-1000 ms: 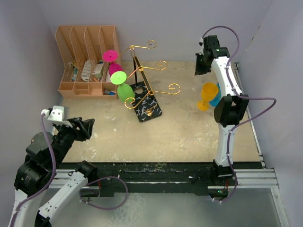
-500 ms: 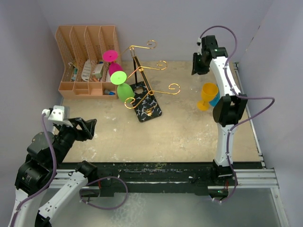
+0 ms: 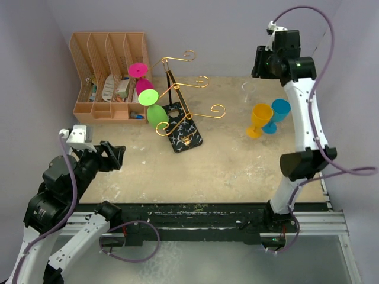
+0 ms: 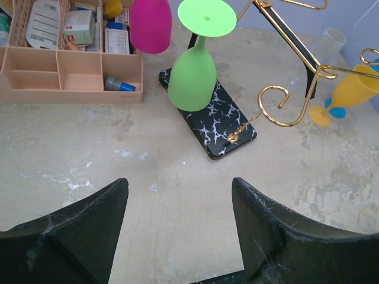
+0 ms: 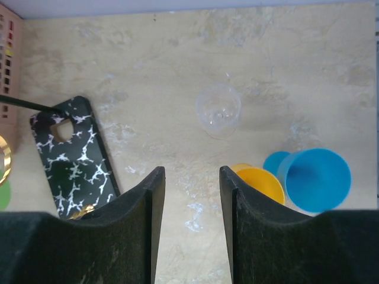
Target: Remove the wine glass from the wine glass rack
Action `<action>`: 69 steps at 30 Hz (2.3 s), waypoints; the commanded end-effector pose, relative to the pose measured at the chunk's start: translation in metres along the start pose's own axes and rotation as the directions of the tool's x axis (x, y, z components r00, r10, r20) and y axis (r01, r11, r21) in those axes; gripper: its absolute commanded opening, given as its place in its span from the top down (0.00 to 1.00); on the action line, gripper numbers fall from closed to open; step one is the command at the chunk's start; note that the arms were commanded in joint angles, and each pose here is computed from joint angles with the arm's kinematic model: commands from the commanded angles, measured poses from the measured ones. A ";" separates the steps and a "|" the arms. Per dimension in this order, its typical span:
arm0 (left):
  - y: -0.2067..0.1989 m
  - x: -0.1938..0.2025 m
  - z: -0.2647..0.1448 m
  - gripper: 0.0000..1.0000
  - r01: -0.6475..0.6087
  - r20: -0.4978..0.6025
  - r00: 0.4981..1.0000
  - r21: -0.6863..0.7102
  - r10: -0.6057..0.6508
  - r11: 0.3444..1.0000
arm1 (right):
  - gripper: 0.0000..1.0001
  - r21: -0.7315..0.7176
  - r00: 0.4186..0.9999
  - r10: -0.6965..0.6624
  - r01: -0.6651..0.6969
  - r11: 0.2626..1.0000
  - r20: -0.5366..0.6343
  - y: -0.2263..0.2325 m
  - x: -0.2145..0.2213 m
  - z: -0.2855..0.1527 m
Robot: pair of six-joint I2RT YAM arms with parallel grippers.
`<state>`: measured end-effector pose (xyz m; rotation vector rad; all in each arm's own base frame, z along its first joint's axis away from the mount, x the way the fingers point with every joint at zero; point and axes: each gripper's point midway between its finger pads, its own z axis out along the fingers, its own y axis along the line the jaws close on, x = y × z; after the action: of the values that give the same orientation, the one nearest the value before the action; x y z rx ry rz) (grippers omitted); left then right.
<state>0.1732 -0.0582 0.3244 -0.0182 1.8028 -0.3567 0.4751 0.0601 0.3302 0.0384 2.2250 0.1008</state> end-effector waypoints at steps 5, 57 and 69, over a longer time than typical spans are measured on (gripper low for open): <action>-0.010 -0.022 0.025 0.21 0.147 0.007 0.989 -0.051 -0.147 0.988 | 0.58 -0.223 0.974 0.035 0.016 0.975 0.223 0.047 -0.018 -0.102; -0.015 -0.038 0.213 0.33 0.651 -0.389 0.739 0.201 -0.550 0.732 | 0.63 -0.479 0.932 0.061 0.126 0.869 0.356 0.081 0.018 -0.203; -0.017 -0.037 0.226 0.64 0.687 -0.414 0.710 0.229 -0.570 0.690 | 0.64 -0.469 0.932 0.062 0.121 0.875 0.356 0.080 0.019 -0.201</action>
<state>0.3926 -0.1178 0.2947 -0.4189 2.0397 -1.2412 0.3073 0.1245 0.4292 -0.2171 1.8380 0.5670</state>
